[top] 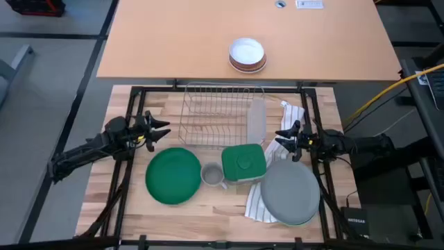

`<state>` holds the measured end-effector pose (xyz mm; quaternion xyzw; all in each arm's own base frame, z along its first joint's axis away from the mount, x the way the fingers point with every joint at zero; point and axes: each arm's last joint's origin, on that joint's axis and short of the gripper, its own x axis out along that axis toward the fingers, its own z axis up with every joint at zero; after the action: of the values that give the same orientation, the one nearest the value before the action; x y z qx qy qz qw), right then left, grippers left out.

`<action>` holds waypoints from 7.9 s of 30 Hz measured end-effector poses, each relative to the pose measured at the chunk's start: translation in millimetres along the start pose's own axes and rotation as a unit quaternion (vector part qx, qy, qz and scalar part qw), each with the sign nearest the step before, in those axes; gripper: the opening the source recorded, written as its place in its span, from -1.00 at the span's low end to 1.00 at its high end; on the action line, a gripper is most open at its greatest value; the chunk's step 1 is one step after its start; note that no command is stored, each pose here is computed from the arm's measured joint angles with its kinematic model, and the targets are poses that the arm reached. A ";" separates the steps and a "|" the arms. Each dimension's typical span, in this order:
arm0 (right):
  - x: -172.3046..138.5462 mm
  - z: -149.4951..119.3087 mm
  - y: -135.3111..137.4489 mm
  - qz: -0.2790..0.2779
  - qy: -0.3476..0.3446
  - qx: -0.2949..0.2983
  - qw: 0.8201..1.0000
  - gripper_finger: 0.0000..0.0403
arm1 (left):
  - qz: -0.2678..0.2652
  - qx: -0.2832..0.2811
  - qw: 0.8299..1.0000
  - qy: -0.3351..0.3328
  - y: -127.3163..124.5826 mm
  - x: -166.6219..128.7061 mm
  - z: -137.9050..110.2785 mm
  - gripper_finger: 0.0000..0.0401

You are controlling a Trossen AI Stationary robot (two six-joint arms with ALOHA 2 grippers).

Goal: Sort dishes

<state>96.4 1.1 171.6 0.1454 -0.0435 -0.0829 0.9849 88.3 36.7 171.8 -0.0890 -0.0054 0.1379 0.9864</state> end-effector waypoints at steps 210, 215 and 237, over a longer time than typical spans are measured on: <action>0.0 0.0 0.0 0.000 0.000 0.005 1.000 -0.14 | 0.095 0.002 0.764 0.639 -70.3 70.1 -1.5 -0.98; 0.0 0.0 0.0 0.000 0.000 0.004 1.000 -0.14 | 0.111 -0.003 0.754 0.647 -69.5 71.2 -7.5 -0.97; 0.0 0.0 0.0 0.000 0.000 0.005 1.000 -0.14 | 0.113 -0.005 0.765 0.634 -70.1 74.7 -8.0 -0.71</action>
<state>96.5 1.1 171.6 0.1499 -0.0436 -0.0826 0.9843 179.5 -10.6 175.3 -0.1608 0.6306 0.1608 0.7420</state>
